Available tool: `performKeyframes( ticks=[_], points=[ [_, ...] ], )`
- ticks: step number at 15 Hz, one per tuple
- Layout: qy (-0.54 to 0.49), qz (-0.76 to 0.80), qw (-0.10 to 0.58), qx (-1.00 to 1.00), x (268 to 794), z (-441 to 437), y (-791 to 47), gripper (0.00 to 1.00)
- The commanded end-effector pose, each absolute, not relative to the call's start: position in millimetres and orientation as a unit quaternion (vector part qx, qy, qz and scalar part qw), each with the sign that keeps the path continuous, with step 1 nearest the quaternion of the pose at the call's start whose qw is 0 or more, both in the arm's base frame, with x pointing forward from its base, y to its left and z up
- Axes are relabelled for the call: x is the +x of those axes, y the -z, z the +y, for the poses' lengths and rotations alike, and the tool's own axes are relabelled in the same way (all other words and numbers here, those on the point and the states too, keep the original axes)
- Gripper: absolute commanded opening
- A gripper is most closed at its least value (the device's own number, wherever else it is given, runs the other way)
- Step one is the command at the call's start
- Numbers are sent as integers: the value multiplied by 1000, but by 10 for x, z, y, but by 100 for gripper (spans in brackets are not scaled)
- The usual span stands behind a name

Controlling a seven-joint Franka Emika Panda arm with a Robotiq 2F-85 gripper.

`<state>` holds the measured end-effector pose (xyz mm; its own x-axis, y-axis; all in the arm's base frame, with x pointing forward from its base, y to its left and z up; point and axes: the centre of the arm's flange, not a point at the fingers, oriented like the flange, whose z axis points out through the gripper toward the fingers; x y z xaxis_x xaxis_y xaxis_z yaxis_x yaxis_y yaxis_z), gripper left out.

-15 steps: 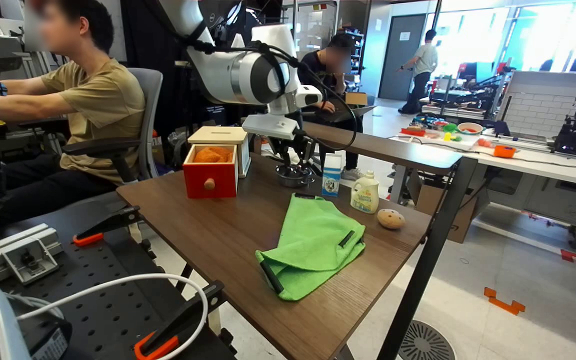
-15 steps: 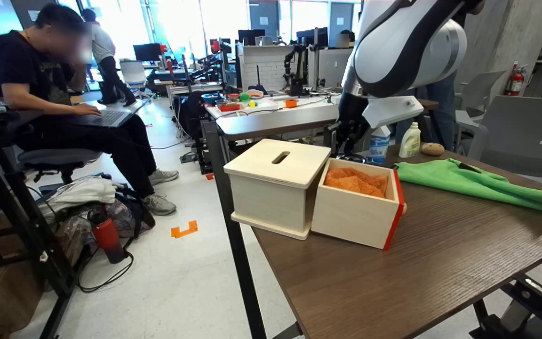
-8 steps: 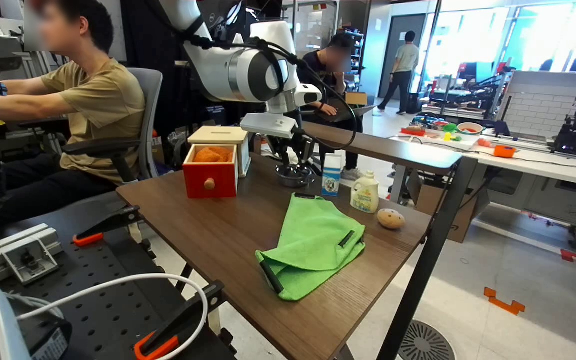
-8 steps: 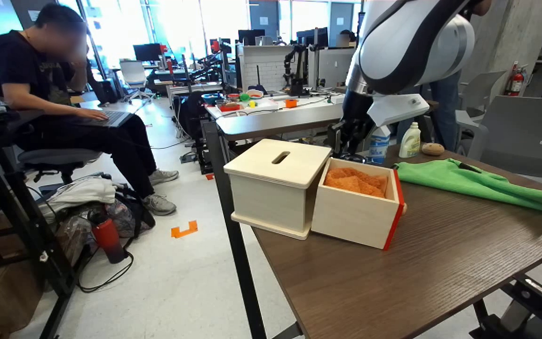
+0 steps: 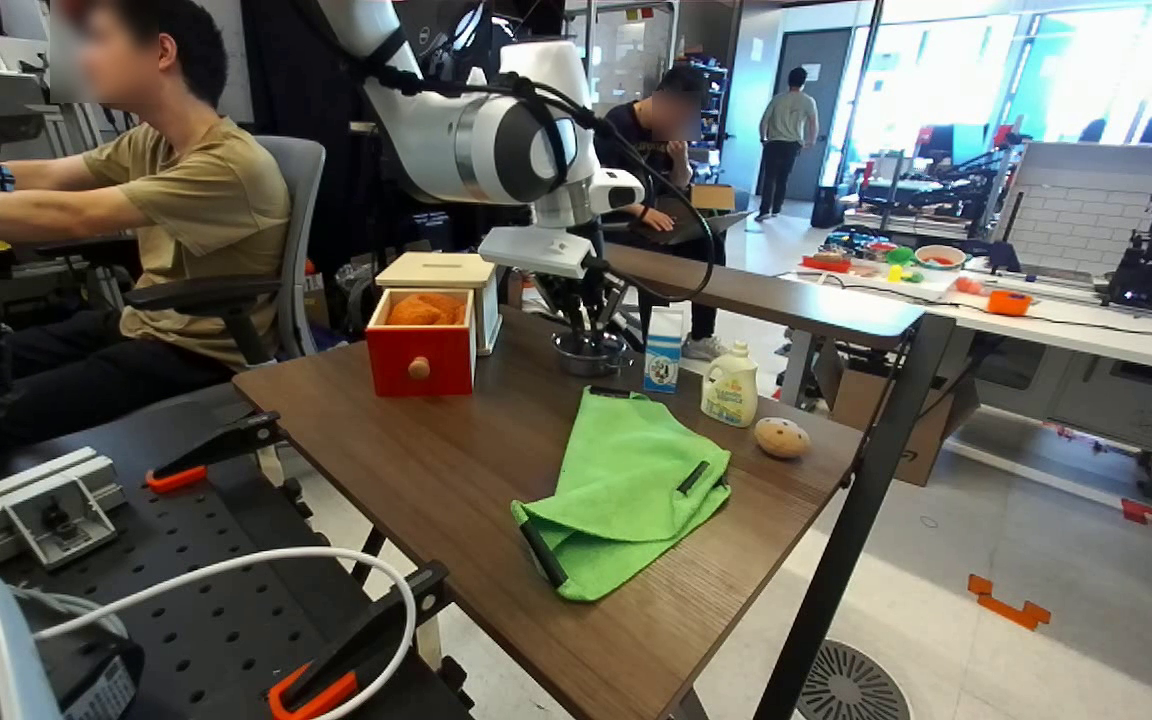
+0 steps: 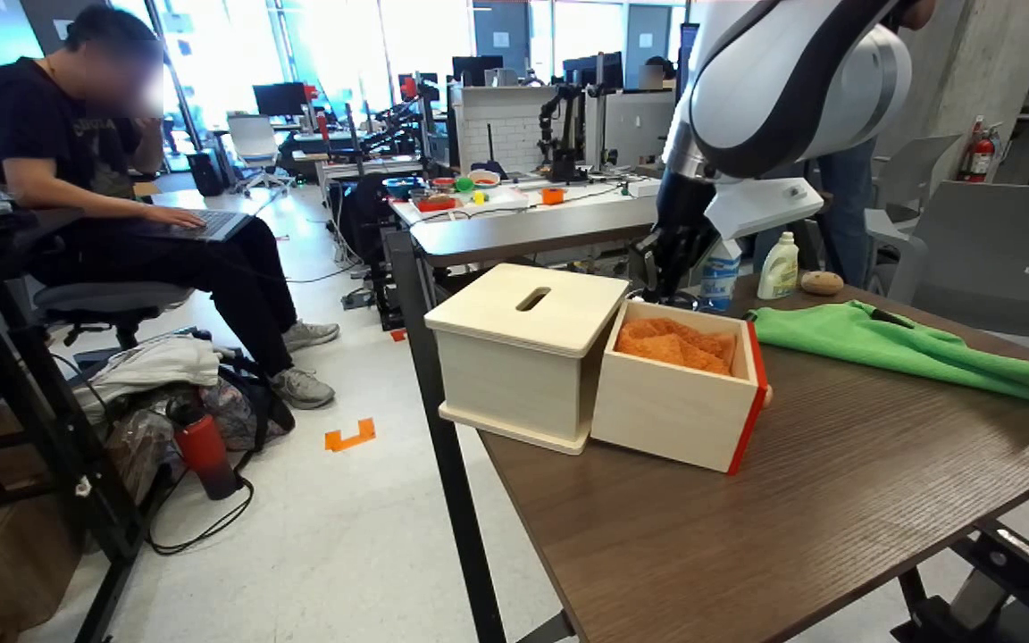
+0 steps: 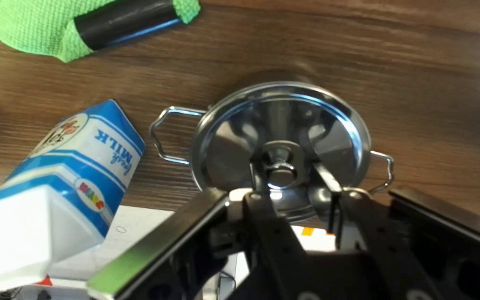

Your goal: Uncover the pot

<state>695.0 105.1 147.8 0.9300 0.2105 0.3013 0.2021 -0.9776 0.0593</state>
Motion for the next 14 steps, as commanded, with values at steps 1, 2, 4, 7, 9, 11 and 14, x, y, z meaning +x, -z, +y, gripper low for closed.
performKeyframes(
  ticks=[1,2,4,7,9,11,14],
  points=[
    [-161,102,12,982,6852,1011,-1565,1],
    [-161,102,12,982,6850,1013,-1566,2],
    [-161,102,11,982,6845,1016,-1573,5],
    [-163,104,8,981,6827,1024,-1615,5],
    [-164,105,4,981,6806,1034,-1671,5],
    [-167,108,-2,980,6764,1040,-1760,5],
    [-167,110,-13,980,6655,1019,-1899,5]
  ],
)
